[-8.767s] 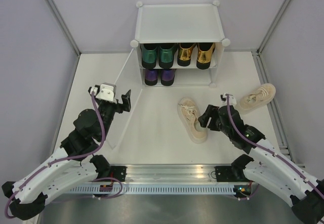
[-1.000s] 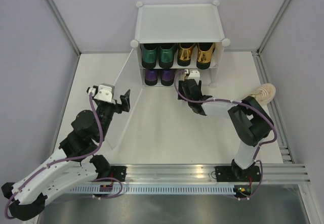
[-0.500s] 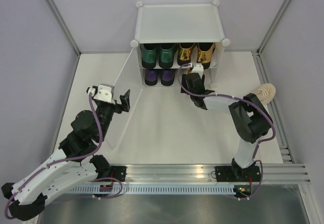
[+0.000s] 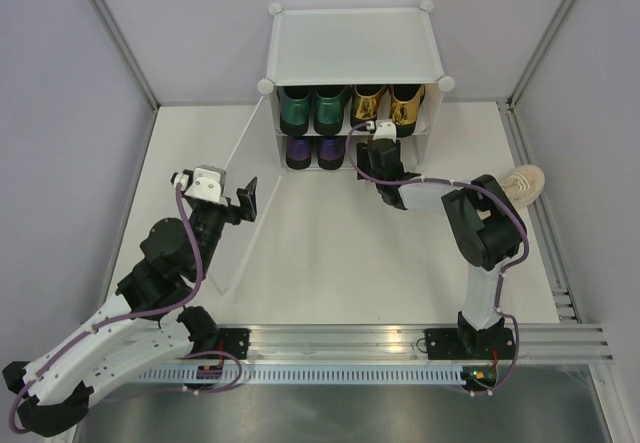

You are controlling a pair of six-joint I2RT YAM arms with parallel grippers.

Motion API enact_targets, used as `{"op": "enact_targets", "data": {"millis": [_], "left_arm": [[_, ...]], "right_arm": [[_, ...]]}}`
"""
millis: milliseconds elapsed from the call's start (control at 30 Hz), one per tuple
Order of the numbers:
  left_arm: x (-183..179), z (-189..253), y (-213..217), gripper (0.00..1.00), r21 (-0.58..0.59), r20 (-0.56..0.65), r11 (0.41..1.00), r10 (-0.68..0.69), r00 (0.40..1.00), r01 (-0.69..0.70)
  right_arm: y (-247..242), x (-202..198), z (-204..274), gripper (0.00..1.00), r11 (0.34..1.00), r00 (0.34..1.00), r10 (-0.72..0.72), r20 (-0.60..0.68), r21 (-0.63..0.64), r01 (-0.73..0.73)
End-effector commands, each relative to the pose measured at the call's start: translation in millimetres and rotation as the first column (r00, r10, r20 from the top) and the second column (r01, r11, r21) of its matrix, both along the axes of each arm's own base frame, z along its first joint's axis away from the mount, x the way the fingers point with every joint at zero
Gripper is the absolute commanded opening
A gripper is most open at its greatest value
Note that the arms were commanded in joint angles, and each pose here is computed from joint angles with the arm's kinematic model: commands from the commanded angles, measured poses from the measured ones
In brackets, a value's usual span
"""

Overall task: Place and organize the shoes in the shoe cabinet
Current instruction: Place the shoe in the shoe cabinet.

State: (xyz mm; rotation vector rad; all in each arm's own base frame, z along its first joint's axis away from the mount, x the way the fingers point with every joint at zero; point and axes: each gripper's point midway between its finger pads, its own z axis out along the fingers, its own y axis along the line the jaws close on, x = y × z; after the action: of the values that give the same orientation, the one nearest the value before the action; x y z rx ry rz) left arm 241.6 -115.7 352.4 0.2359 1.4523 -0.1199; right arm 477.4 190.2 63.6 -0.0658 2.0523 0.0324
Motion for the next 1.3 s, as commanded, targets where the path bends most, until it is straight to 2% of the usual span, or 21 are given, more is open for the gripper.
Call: {"op": "enact_targets", "data": {"millis": [0,533,767,967,1267], "left_arm": [[-1.0,6.2,-3.6,0.89,-0.007,0.022,1.000,-0.019,1.000,0.019],[-1.7,7.3,-3.4,0.89,-0.009,0.024,1.000,-0.022,0.999,0.022],[-2.3,8.4,-2.7,0.89,-0.013,0.026,1.000,-0.022,0.999,0.023],[-2.6,8.7,-2.8,0.89,-0.015,0.027,1.000,-0.024,0.999,0.024],[-2.6,8.7,-2.8,0.89,-0.015,0.027,1.000,-0.024,0.999,0.024]], "right_arm": [[19.6,29.0,39.7,0.38,0.996,0.988,0.072,0.139,0.050,-0.080],[40.3,37.2,35.3,0.39,0.983,0.981,0.139,0.139,0.104,-0.154],[46.5,41.2,29.9,0.46,0.980,0.981,0.148,0.129,0.116,-0.163],[48.2,41.3,27.8,0.61,0.978,0.980,0.154,0.125,0.119,-0.169],[45.2,45.1,27.1,0.57,0.983,0.983,0.134,0.125,0.107,-0.148]]}}
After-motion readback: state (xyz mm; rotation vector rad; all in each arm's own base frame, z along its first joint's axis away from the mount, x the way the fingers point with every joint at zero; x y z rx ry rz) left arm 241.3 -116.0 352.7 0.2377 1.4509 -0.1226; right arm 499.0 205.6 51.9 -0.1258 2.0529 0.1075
